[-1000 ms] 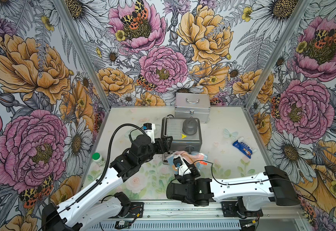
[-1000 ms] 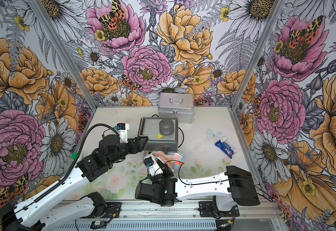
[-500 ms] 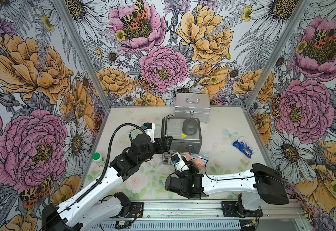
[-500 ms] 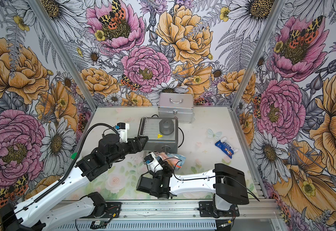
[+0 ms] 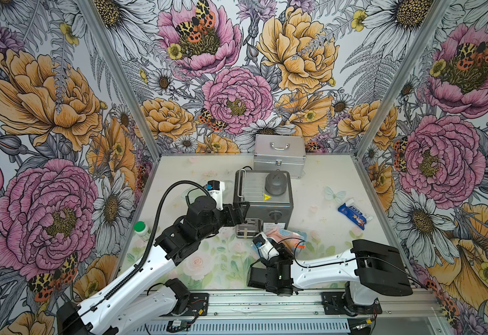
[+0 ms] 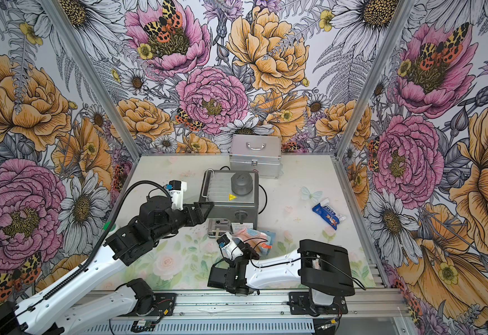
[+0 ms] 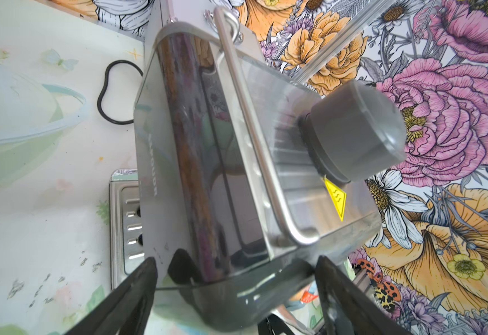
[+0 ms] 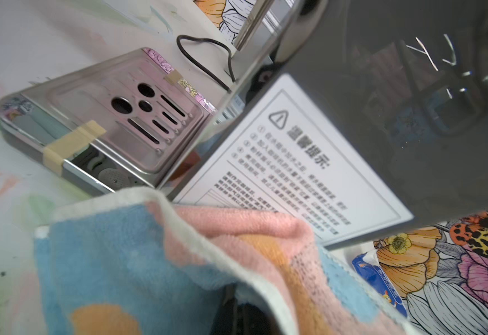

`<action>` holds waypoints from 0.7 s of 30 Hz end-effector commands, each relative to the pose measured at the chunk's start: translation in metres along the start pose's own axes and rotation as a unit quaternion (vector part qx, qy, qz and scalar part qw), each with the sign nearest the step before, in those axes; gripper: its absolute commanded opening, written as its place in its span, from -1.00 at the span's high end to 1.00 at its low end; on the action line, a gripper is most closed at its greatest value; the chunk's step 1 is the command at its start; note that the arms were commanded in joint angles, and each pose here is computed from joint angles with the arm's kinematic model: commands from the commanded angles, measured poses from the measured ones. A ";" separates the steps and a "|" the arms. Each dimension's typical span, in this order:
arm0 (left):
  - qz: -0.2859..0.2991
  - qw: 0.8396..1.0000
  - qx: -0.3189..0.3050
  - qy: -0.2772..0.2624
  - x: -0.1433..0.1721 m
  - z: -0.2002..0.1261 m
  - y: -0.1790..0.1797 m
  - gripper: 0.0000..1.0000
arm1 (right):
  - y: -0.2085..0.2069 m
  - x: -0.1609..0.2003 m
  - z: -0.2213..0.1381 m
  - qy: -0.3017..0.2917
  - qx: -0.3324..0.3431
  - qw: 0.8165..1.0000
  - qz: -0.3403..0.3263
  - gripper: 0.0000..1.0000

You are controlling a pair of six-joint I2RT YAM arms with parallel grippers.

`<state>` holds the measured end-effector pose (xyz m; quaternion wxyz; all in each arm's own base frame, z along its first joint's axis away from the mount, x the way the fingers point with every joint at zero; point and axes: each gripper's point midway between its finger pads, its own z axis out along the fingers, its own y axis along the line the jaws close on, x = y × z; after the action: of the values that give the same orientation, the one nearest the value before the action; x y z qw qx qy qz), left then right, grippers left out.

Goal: Wipe the surface of a coffee machine
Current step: Wipe the dirt from the surface of the coffee machine, then adjust the cleaning item.

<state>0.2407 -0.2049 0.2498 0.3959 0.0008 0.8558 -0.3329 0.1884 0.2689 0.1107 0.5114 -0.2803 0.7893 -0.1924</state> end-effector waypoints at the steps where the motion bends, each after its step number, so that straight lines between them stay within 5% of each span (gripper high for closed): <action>1: 0.019 0.997 -0.045 0.052 0.021 -0.020 0.022 -0.70 | -0.016 -0.045 -0.034 -0.031 -0.044 0.997 0.057 1.00; 9: 0.027 1.000 -0.008 0.011 -0.007 -0.081 -0.001 -0.67 | -0.055 -0.101 -0.092 -0.049 -0.205 0.964 0.161 1.00; 17: 0.051 0.981 0.175 0.071 0.017 -0.117 -0.066 -0.68 | -0.088 -0.171 -0.127 -0.089 -0.302 0.923 0.223 1.00; 21: 0.071 0.971 0.216 0.076 0.028 -0.125 -0.081 -0.80 | -0.090 -0.197 -0.136 -0.109 -0.364 0.889 0.254 1.00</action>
<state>0.1357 -0.1935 0.3285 0.3575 0.1262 0.8111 -0.4454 0.1582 0.3125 0.3342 0.5005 -0.2340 0.8075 0.2067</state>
